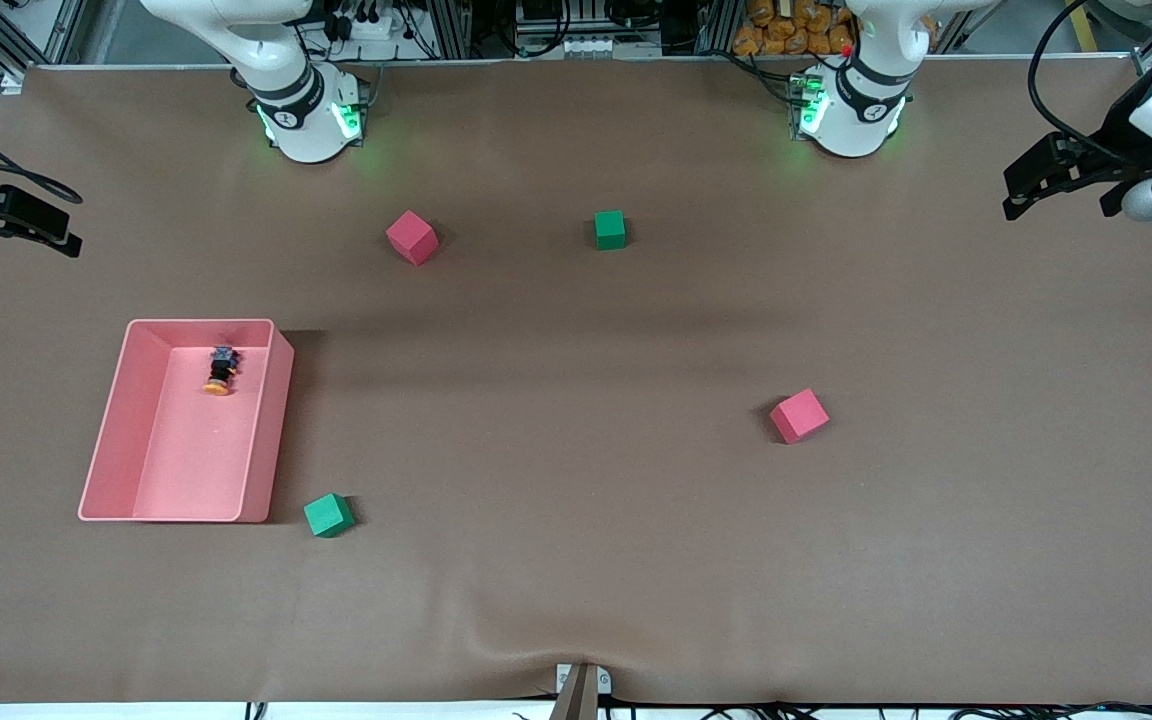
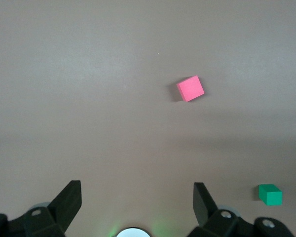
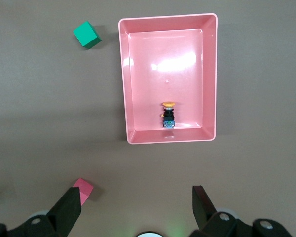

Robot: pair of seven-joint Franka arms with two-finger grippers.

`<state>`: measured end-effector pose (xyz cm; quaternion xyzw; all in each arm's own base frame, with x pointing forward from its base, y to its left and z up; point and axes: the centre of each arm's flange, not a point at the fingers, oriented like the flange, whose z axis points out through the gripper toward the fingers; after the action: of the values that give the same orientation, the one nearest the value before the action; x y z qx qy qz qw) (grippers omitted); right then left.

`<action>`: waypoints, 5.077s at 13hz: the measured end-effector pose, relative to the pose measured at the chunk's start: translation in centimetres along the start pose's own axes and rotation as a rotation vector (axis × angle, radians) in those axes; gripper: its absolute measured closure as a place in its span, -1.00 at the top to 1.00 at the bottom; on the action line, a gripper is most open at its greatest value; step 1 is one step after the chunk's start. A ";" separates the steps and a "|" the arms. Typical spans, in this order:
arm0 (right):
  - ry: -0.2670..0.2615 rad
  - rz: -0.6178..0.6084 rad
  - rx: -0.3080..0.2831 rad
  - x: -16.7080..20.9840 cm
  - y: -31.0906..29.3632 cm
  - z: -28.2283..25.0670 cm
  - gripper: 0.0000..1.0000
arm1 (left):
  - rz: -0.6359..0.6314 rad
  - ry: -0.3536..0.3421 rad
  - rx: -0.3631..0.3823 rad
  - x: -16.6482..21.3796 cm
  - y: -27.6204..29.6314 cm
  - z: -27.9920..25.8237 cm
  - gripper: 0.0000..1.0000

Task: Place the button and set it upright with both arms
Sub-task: 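Reach the right gripper down into the pink tray toward the button, then close the right gripper on the button's blue base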

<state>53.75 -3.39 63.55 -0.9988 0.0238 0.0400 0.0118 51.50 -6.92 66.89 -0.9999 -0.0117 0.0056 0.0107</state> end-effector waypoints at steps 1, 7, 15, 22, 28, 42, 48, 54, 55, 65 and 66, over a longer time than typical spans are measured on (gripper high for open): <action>0.000 0.000 0.000 0.0 0.0 0.0 1.00 | 0.000 -0.002 0.000 0.1 0.0 0.1 1.00; -0.004 0.001 0.000 0.0 0.1 0.2 1.00 | -0.005 0.009 -0.007 1.1 -0.5 -0.2 1.00; -0.034 0.021 -0.001 1.9 1.3 8.2 1.00 | 0.021 -0.026 -0.005 1.4 0.1 0.8 1.00; -0.023 0.050 -0.023 2.5 4.0 17.4 1.00 | 0.020 -0.026 -0.006 1.6 0.0 1.0 1.00; 0.021 0.043 -0.052 2.3 4.7 25.8 1.00 | 0.018 -0.020 -0.008 1.9 -0.1 1.1 1.00; 0.018 0.006 -0.071 2.9 6.6 45.2 1.00 | 0.039 -0.030 -0.007 1.6 -2.7 0.9 1.00; 0.018 0.003 -0.072 2.9 6.5 46.4 1.00 | 0.042 -0.029 -0.008 1.9 -2.5 1.1 1.00; 0.008 -0.001 -0.069 2.9 6.3 45.5 1.00 | 0.047 -0.021 -0.009 2.1 -2.3 1.2 1.00; 0.001 -0.002 -0.068 2.8 6.3 44.9 1.00 | 0.047 -0.018 -0.010 2.1 -2.3 1.1 1.00; -0.063 0.007 -0.061 1.7 6.7 44.9 1.00 | 0.047 -0.009 -0.010 2.1 -2.3 0.9 1.00; -0.069 0.007 -0.061 1.6 6.7 44.9 1.00 | 0.047 -0.008 -0.009 2.0 -2.3 0.8 1.00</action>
<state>51.43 -9.05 18.52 -0.9967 0.0255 0.0753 -0.0178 53.47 -4.60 66.08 -0.9999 0.0118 0.0098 0.0058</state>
